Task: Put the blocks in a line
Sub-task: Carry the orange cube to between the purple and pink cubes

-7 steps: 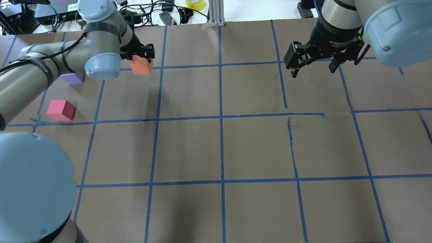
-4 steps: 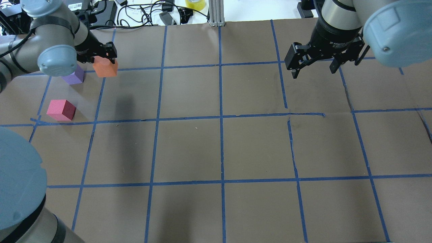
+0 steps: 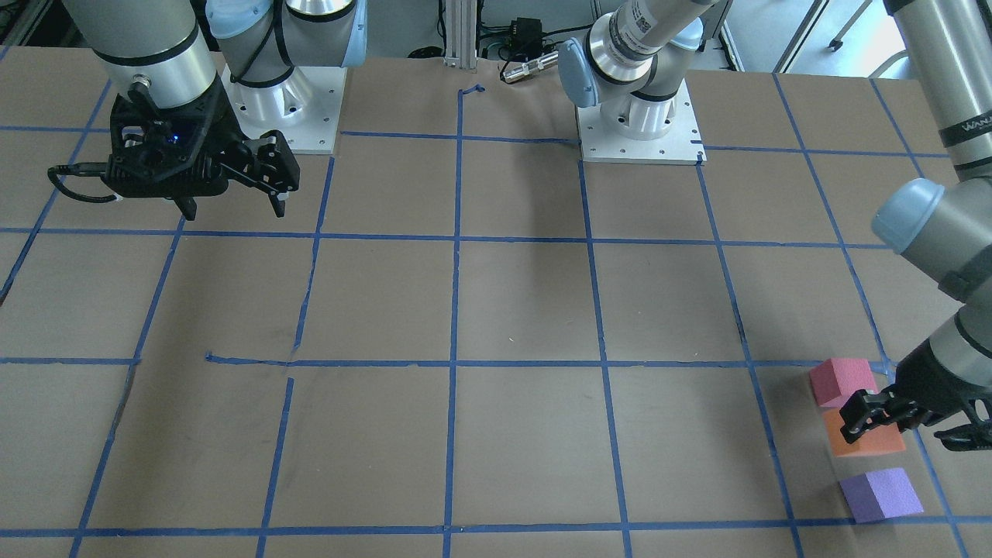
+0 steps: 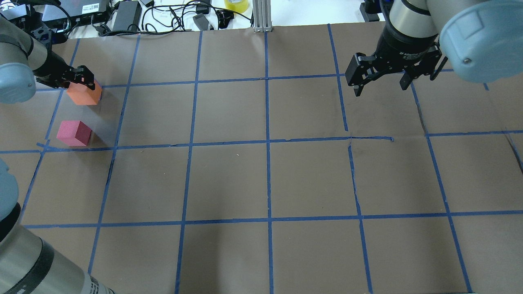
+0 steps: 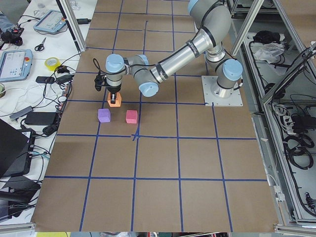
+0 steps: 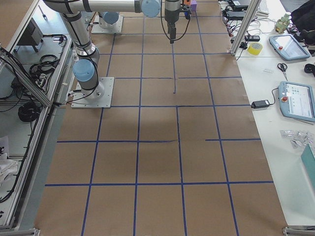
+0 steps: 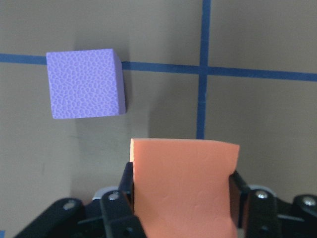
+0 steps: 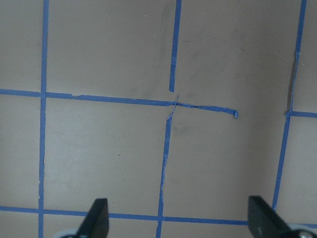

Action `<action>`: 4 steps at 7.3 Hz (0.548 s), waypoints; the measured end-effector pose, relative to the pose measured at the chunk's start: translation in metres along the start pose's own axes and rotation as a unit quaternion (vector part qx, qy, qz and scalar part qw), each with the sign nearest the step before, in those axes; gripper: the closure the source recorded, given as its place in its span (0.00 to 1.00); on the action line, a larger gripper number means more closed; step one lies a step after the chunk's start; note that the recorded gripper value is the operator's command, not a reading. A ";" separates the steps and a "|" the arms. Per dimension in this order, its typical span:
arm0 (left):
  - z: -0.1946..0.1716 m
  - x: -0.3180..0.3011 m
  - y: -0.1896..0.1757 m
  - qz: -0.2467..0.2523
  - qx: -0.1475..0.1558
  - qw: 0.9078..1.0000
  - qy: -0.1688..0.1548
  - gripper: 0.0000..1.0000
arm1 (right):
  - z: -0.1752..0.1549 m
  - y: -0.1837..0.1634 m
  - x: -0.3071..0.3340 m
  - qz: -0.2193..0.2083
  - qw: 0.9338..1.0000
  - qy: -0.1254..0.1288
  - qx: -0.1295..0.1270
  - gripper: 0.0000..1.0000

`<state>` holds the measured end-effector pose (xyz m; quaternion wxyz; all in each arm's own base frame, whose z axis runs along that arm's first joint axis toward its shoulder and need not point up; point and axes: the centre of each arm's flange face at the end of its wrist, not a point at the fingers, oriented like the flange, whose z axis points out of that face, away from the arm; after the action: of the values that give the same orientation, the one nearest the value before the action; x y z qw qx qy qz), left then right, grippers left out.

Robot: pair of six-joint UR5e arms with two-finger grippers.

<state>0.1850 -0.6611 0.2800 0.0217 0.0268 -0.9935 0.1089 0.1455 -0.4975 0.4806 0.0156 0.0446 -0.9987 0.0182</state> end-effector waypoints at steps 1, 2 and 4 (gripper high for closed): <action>0.006 -0.019 0.002 0.009 -0.002 1.000 0.000 1.00 | 0.000 0.000 0.000 0.000 1.000 0.000 0.000 0.00; 0.015 -0.037 0.006 0.010 -0.006 1.000 0.001 1.00 | 0.000 0.000 0.000 0.000 1.000 0.000 0.000 0.00; 0.026 -0.054 0.011 0.005 -0.011 1.000 0.003 1.00 | 0.000 0.000 0.000 0.000 1.000 0.000 0.000 0.00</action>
<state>0.2372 -0.6539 0.2499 0.0247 0.0214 -0.9946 0.0980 0.1456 -0.4975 0.4804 0.0156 0.0447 -0.9987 0.0181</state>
